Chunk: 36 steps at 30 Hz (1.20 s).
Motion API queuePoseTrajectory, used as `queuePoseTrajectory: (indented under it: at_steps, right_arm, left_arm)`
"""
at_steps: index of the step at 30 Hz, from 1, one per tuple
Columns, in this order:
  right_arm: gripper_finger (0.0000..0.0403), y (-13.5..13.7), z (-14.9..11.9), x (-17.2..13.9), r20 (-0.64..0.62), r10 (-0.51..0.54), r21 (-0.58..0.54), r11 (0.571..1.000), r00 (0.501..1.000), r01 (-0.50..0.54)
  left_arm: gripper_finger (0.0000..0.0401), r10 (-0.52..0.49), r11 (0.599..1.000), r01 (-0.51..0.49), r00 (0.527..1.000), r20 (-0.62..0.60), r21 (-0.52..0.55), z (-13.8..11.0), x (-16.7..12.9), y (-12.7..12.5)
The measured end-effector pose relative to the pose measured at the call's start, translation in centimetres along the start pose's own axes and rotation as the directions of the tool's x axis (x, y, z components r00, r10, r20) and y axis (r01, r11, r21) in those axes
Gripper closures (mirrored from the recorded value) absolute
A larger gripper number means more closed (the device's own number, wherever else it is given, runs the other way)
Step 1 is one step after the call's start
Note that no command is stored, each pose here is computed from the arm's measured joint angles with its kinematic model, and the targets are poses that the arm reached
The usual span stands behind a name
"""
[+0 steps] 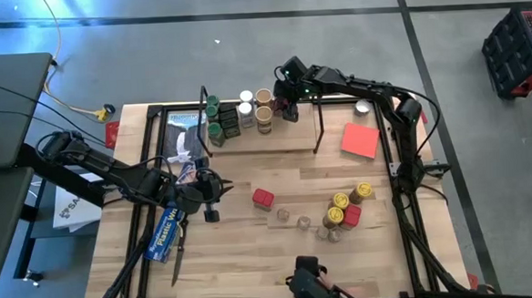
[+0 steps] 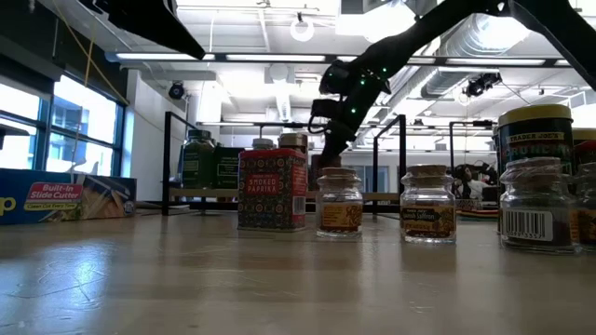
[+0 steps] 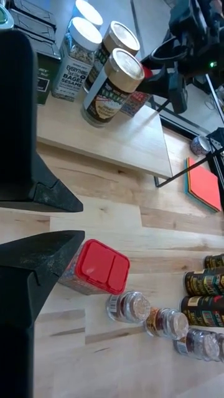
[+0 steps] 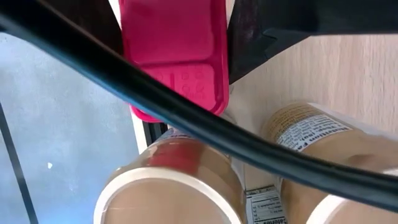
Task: Shelf spices
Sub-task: Put the red seasoning can on the shelf to the top right of the gold seasoning bottle, then put the red seasoning can on the shelf and align it with the other red seasoning can
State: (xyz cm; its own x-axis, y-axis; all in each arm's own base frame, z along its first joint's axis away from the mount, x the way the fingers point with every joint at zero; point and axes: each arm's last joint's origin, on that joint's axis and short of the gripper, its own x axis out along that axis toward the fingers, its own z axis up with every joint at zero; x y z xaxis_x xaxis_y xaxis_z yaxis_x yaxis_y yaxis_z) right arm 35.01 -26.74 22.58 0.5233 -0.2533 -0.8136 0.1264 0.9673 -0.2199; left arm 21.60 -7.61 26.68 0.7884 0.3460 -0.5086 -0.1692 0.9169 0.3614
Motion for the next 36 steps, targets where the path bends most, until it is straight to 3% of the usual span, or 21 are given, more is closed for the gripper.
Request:
queuePoseTrajectory:
  at_steps: [23, 31, 36]
  right_arm:
    - [0.0155, 0.0, 0.4, -0.4, 0.055, 0.030, -0.128, 0.991, 0.998, -0.023]
    - [0.0155, -0.2, 1.6, -4.5, 0.131, -0.015, -0.148, 0.988, 0.991, 0.034]
    - [0.0155, 0.9, 2.2, -8.6, 0.132, -0.048, -0.047, 0.997, 0.990, 0.055]
  left_arm:
    - [0.0348, -0.017, 1.000, 0.017, 1.000, -0.001, -0.016, 0.0, 0.0, -0.1]
    - [0.0348, -0.019, 1.000, 0.019, 1.000, -0.001, -0.019, 0.0, 0.0, -0.1]
    - [0.0348, -0.032, 0.999, 0.032, 0.999, -0.004, -0.023, 0.0, 0.0, -0.1]
